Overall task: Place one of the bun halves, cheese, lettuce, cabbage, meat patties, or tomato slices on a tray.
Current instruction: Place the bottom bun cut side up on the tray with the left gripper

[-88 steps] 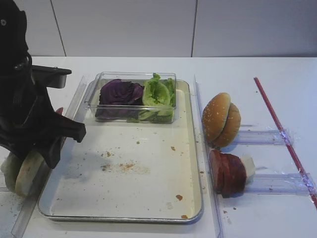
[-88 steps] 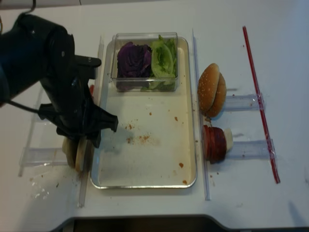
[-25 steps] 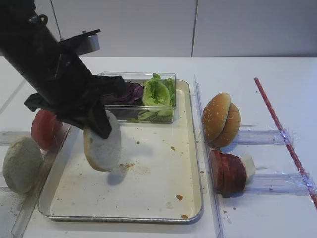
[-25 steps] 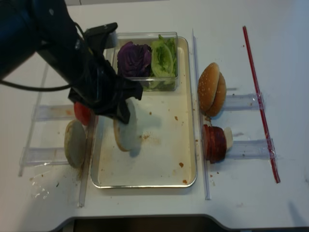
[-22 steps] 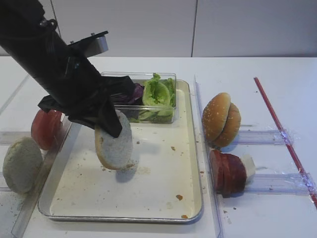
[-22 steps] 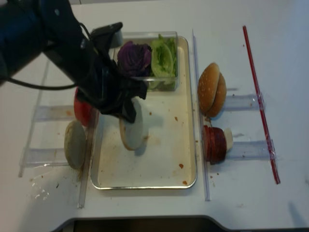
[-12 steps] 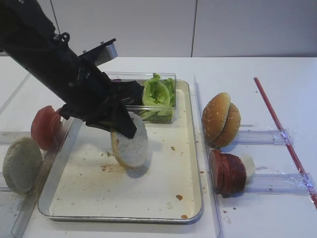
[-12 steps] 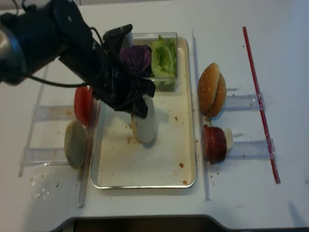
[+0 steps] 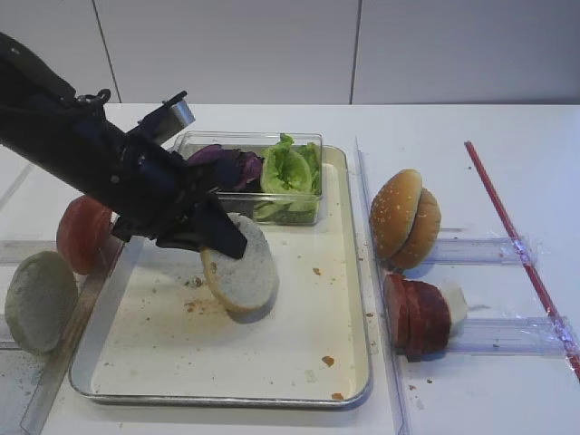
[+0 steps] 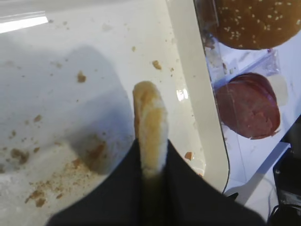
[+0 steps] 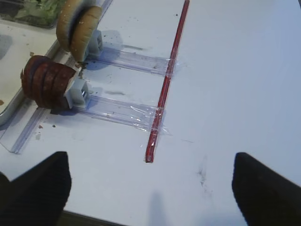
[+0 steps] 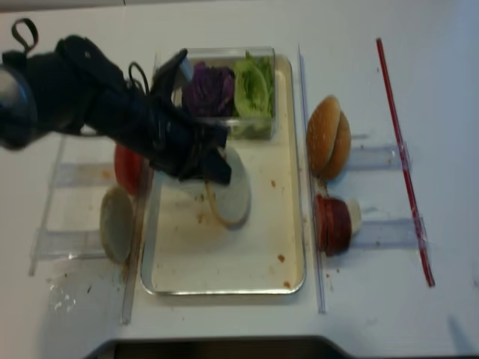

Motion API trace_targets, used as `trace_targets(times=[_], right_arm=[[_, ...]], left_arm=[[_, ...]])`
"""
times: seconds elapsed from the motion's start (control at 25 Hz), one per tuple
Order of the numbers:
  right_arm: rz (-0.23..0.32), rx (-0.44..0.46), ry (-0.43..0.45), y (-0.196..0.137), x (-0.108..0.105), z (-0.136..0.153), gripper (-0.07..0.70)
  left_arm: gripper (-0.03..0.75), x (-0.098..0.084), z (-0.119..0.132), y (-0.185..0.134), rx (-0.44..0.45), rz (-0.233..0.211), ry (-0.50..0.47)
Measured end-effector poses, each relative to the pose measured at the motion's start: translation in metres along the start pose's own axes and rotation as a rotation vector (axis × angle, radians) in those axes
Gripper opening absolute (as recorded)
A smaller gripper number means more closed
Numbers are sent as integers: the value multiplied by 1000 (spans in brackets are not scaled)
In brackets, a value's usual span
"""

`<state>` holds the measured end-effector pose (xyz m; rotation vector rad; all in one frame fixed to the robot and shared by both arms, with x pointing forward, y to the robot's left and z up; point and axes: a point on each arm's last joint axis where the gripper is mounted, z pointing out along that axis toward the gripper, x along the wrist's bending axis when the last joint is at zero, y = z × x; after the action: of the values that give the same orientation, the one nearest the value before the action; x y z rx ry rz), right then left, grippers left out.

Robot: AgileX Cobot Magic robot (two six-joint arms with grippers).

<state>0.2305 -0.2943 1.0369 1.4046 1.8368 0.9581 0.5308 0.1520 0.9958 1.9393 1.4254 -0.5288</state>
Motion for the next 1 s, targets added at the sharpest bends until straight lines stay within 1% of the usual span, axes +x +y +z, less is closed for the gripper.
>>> trace_targets(times=[0.28, 0.68, 0.8, 1.0], right_arm=[[0, 0, 0, 0, 0, 0, 693], [0, 0, 0, 0, 0, 0, 693], [0, 0, 0, 0, 0, 0, 693], [0, 0, 0, 0, 0, 0, 693]], left_arm=[[34, 13, 16, 0, 41, -41, -13], [36, 15, 15, 1, 37, -54, -25], [50, 14, 15, 1, 37, -55, -28], [96, 14, 15, 1, 42, -58, -33]])
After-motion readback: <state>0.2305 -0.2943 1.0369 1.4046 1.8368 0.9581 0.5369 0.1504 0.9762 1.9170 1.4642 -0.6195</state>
